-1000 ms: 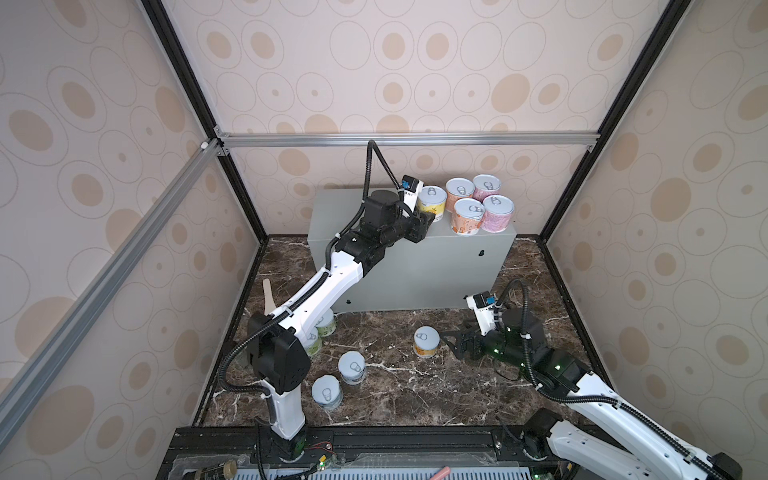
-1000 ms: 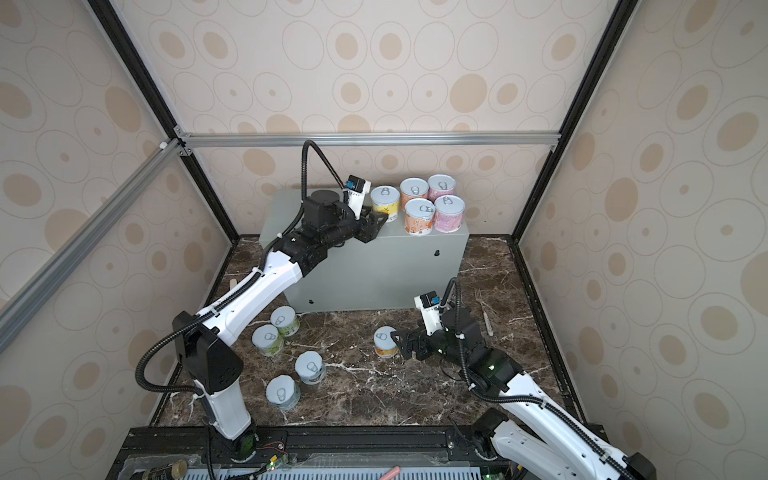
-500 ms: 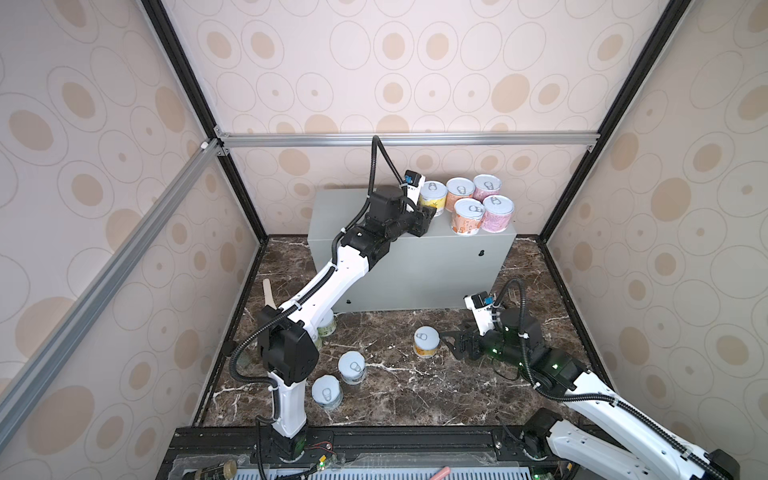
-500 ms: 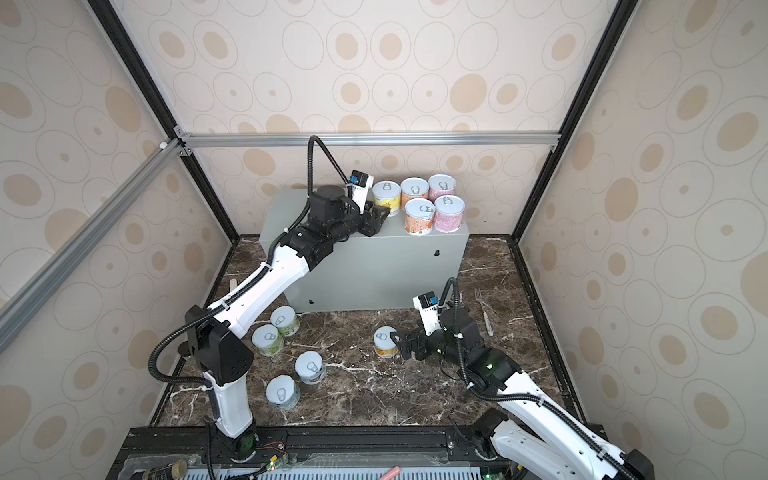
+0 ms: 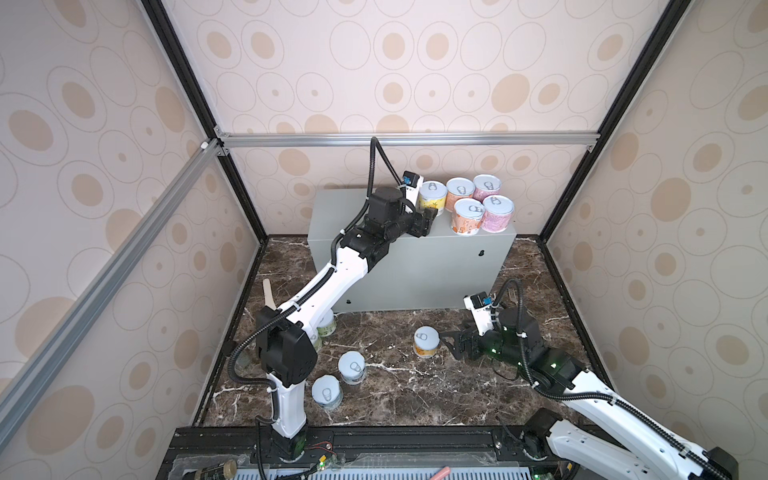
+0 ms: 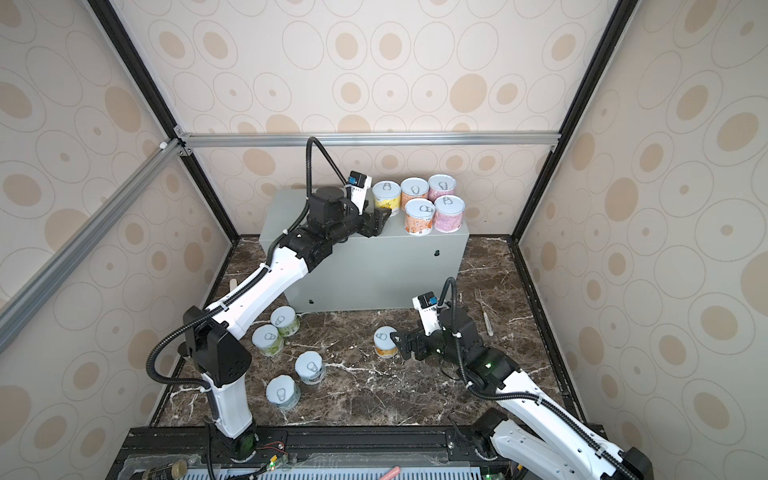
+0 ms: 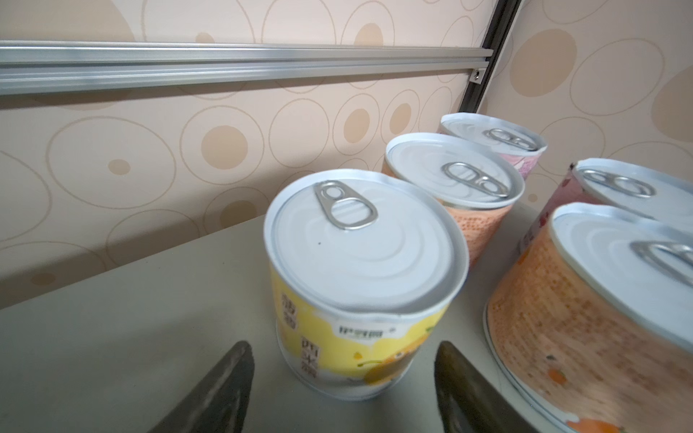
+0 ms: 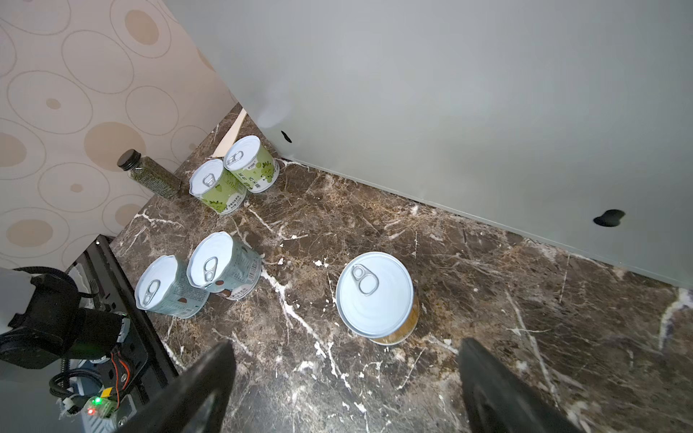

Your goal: Place and organize the canned foods onto the counter

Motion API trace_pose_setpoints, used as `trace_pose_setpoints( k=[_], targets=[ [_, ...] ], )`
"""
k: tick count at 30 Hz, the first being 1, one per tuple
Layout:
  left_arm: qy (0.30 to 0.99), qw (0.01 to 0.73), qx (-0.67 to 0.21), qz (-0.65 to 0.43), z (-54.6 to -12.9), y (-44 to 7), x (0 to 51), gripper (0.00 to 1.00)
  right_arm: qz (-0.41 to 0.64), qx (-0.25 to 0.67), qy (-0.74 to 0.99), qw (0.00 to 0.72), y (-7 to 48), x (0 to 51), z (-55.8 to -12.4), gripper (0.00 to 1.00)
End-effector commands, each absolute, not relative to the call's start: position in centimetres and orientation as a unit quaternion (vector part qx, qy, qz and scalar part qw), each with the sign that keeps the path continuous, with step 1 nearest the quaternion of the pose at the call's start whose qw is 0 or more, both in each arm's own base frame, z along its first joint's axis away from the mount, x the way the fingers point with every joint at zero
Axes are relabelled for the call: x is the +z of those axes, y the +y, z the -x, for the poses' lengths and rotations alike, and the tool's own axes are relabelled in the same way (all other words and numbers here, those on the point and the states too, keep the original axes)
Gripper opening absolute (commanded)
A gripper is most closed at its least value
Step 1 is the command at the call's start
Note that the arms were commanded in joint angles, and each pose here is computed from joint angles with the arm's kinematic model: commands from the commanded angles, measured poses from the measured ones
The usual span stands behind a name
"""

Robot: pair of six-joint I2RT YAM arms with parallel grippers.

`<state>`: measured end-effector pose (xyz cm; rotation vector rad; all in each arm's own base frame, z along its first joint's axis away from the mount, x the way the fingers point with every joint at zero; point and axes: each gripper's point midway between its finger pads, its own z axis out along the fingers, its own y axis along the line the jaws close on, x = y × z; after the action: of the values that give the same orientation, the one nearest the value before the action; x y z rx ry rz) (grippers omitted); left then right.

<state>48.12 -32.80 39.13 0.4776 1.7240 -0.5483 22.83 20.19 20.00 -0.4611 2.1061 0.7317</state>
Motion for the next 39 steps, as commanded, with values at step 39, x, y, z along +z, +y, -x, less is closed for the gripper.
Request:
trace_pose_setpoints(
  k=[39],
  targets=[
    [0.741, 0.598, -0.256, -0.168, -31.8, -21.7, 39.0, 0.99, 0.176, 0.245, 0.879, 0.368, 19.7, 18.0, -20.2, 1.00]
  ],
)
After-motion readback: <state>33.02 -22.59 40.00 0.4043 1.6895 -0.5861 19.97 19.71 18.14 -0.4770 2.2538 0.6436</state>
